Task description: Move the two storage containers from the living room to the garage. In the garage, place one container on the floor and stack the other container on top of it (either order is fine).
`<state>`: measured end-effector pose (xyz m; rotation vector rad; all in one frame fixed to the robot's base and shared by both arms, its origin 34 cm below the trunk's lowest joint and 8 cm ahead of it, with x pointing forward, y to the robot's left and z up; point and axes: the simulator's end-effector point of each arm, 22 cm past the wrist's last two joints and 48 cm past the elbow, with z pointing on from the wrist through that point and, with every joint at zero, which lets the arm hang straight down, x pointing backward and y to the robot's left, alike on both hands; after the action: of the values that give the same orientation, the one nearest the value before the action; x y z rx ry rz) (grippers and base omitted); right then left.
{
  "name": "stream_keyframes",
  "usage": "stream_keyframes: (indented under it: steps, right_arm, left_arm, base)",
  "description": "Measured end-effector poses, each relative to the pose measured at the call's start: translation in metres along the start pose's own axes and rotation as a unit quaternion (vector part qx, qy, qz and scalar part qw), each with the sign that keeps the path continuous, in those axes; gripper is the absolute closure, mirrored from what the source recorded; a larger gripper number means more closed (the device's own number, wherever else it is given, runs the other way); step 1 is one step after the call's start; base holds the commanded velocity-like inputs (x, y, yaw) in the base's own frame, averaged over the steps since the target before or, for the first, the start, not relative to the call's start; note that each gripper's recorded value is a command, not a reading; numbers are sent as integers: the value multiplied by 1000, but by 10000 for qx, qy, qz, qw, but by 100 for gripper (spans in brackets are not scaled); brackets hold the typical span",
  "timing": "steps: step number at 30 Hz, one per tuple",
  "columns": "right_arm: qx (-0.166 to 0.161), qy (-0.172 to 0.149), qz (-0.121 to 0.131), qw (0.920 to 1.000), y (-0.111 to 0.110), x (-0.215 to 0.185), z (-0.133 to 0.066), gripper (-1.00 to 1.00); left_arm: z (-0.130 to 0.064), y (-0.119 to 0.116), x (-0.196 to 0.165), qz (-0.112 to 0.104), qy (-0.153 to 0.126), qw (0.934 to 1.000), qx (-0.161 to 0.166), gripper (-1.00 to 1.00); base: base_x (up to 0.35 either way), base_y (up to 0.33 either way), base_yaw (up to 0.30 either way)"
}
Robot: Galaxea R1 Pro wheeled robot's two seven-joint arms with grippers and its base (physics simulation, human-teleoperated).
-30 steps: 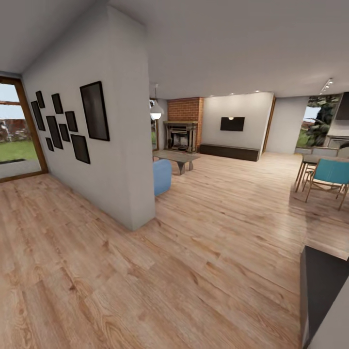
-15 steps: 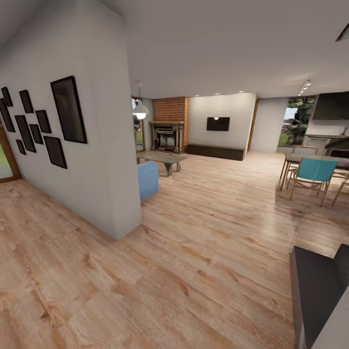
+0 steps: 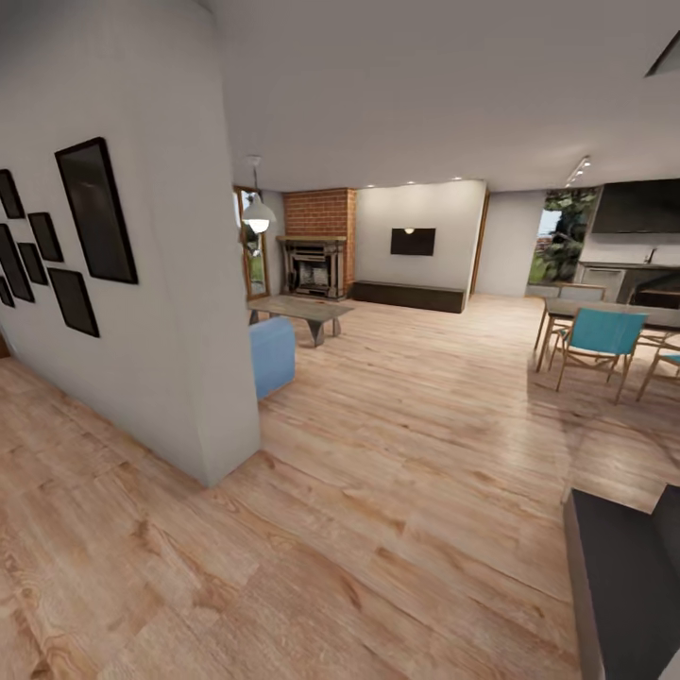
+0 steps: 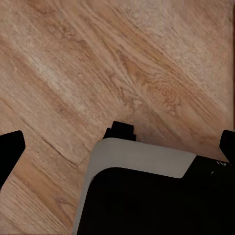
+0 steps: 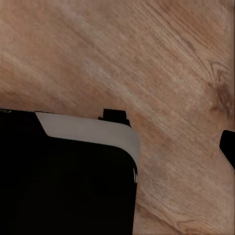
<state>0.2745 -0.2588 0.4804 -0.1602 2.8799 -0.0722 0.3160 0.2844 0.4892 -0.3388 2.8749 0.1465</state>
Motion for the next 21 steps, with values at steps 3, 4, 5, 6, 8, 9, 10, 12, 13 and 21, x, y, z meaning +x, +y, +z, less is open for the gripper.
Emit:
stream_keyframes:
  steps: [3, 4, 5, 6, 8, 9, 10, 12, 13, 21]
  right_arm:
    - [0, 0, 0, 10000, 0, 0, 0, -100]
    - [0, 0, 0, 10000, 0, 0, 0, -100]
    - [0, 0, 0, 10000, 0, 0, 0, -100]
    - [2, 0, 0, 10000, 0, 0, 0, -100]
    - [3, 2, 0, 10000, -1, 0, 0, -100]
    - [5, 2, 0, 10000, -1, 0, 0, -100]
    - [5, 1, -5, 10000, -1, 0, 0, -100]
    - [3, 2, -16, 10000, -1, 0, 0, -100]
    - [1, 1, -22, 10000, -1, 0, 0, -100]
    - [-3, 13, -25, 10000, -1, 1, 0, -100]
  left_arm:
    - [0, 0, 0, -3, 0, 10000, 0, -100]
    - [0, 0, 0, -3, 0, 10000, 0, -100]
    - [0, 0, 0, -2, 0, 10000, 0, -100]
    - [0, 0, 0, -2, 0, 10000, 0, -100]
    - [0, 0, 0, 0, 0, 10000, 0, -100]
    - [0, 0, 0, -1, 0, 10000, 0, -100]
    - [0, 0, 0, -2, 0, 10000, 0, -100]
    - [0, 0, 0, -2, -3, 10000, 0, -100]
    - [0, 0, 0, -4, -10, 10000, 0, -100]
    - [0, 0, -1, -6, -19, 10000, 0, -100]
  base:
    - [322, 0, -1]
    - [322, 0, 0]
    - [322, 0, 0]
    - [322, 0, 0]
    - [322, 0, 0]
    - [322, 0, 0]
    - [322, 0, 0]
    - [322, 0, 0]
    - [322, 0, 0]
    - [322, 0, 0]
